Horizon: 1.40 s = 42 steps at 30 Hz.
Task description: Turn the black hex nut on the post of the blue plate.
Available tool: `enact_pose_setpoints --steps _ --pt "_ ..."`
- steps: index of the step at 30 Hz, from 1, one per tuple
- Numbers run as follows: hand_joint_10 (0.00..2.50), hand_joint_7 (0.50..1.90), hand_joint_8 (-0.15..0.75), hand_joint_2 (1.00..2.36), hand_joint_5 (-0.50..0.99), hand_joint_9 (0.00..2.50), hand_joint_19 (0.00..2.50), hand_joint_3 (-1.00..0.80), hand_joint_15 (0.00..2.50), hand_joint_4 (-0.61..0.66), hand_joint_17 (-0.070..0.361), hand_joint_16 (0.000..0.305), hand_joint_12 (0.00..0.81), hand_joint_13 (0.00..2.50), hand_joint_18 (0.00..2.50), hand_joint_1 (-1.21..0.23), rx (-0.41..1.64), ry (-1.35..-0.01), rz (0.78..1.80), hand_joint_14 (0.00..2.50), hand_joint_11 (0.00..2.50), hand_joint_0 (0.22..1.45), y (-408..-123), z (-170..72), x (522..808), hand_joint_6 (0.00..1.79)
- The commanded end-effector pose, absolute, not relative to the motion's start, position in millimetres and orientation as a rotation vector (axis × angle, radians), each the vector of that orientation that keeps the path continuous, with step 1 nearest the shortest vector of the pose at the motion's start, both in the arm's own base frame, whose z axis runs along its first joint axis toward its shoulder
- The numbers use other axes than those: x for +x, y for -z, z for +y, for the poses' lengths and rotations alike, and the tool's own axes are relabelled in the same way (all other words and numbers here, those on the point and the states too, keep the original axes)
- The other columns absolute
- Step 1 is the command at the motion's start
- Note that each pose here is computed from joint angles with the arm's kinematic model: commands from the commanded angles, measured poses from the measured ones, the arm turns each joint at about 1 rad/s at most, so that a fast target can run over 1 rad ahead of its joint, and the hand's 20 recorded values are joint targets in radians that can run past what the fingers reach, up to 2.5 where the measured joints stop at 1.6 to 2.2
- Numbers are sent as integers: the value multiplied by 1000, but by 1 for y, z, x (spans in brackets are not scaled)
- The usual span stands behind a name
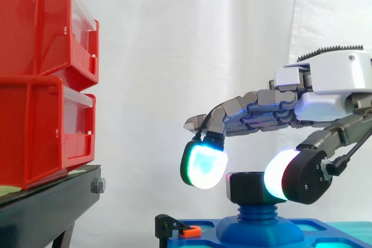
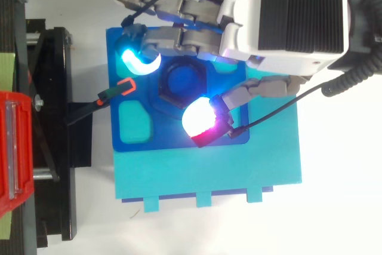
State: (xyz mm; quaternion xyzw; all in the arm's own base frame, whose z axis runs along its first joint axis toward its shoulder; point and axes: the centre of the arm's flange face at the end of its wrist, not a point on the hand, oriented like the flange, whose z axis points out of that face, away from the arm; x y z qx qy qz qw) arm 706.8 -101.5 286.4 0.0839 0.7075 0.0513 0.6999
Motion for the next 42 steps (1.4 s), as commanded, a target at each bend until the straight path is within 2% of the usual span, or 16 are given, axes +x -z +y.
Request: enact_pose_setpoints --steps 1,32,42 --pt "0 929 171 1000 -219 0 60 -500 0 238 94 42 313 17 0 -638 179 -122 1586 0 0 506 -285 -101 706 503" --pt "0 942 173 1000 -213 0 61 -500 0 245 94 42 311 25 0 -639 161 -166 1597 0 0 509 -289 -103 706 503" --pt "0 946 185 1000 -213 0 65 -500 0 261 100 45 325 33 0 -582 158 -169 1598 1 0 469 -289 -109 705 503"
